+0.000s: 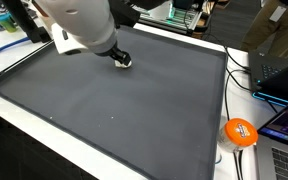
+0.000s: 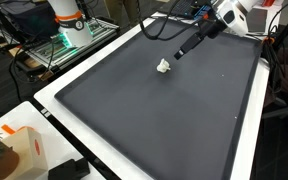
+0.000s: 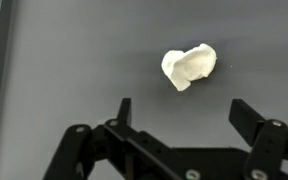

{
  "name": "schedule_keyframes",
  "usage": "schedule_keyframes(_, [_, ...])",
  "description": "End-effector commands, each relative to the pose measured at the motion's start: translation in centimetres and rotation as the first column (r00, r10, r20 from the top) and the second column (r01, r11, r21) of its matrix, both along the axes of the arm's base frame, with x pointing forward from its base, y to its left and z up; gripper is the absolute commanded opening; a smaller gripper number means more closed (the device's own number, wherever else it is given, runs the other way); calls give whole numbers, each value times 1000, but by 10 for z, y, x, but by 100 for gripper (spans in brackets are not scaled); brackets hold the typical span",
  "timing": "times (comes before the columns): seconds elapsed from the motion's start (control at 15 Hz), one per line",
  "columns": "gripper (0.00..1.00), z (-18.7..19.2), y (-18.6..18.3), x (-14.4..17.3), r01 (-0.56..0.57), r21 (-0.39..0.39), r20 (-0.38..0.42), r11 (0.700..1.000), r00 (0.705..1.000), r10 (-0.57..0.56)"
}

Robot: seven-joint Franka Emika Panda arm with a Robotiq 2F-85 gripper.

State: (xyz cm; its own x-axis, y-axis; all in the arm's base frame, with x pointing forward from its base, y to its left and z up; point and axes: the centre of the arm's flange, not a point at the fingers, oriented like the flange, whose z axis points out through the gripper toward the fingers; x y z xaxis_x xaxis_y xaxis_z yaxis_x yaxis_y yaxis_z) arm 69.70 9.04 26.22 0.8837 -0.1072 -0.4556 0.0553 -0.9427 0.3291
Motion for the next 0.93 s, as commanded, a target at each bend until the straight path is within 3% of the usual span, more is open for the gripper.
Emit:
schedule_keyframes(0.0, [100, 0, 0, 1, 1, 0, 0, 1000, 1000, -1])
schedule_keyframes(0.07, [100, -5, -1, 5, 6, -16, 3, 1000, 1000, -6])
schedule_keyframes(0.87, [100, -43, -25, 19, 161, 112, -131, 981, 981, -146])
